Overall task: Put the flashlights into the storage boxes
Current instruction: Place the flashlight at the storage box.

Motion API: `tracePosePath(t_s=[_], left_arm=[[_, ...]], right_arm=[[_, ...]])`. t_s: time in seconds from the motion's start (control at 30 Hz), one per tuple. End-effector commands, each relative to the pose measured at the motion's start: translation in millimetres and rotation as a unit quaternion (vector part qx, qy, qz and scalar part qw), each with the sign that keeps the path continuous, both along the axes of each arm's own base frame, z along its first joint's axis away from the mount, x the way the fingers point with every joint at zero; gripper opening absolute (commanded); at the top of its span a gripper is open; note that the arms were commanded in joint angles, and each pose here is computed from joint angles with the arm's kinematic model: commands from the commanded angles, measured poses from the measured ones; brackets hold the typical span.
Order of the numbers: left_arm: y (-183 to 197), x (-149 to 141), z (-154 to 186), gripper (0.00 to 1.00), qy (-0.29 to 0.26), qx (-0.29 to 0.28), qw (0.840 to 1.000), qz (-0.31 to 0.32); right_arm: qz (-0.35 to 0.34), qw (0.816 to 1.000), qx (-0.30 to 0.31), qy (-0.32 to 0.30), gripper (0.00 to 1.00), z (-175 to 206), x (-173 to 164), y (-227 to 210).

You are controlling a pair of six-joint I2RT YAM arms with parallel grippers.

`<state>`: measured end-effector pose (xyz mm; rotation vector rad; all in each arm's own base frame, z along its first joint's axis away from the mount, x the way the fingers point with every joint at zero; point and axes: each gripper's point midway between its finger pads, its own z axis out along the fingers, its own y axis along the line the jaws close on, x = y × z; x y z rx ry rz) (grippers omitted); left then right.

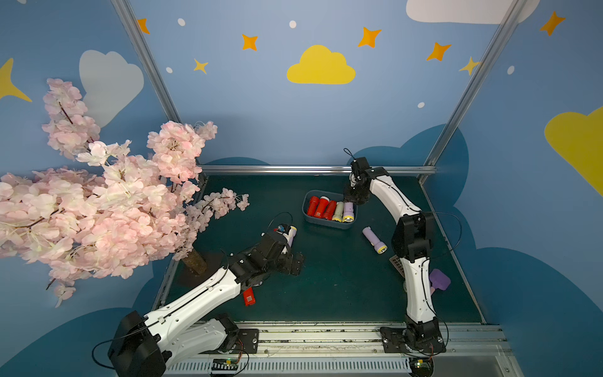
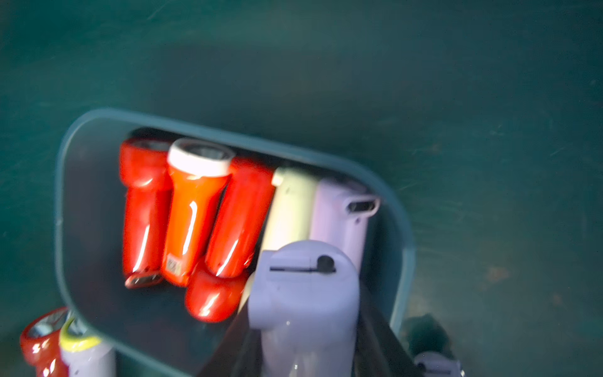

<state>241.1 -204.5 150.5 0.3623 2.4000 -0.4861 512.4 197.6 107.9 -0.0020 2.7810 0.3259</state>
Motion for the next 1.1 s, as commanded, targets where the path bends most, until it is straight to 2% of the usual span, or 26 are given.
tracePosePath(t_s=[0.0,0.27,0.4,0.6,0.8,1.07], left_arm=[[0.0,6.9,8.1,0.99,-0.005,0.002,1.000,0.008],[-5.4,11.9,7.5,0.99,0.000,0.006,1.000,0.004],[-7.6,13.2,8.5,0.99,0.001,0.005,1.000,0.002],[-8.1,13.1,11.5,0.99,-0.002,0.002,1.000,0.000],[-7.8,12.8,16.3,0.99,-0.006,-0.001,1.000,0.000],[-1.9,7.1,26.7,0.99,-0.016,-0.013,1.000,0.006]], right_arm=[[0.003,1.000,0.000,0.017,0.33,-13.0,2.2,-5.9],[-0.001,1.000,-0.009,0.027,0.34,-28.5,5.3,-17.1],[-0.005,0.999,-0.021,0.027,0.48,-30.4,3.4,-21.2],[-0.007,0.999,-0.030,0.013,0.57,-21.5,2.6,-25.3],[-0.001,0.999,-0.038,-0.007,0.61,0.9,-1.1,-23.7],[0.011,0.997,-0.038,-0.070,0.65,60.9,-14.4,-21.9]])
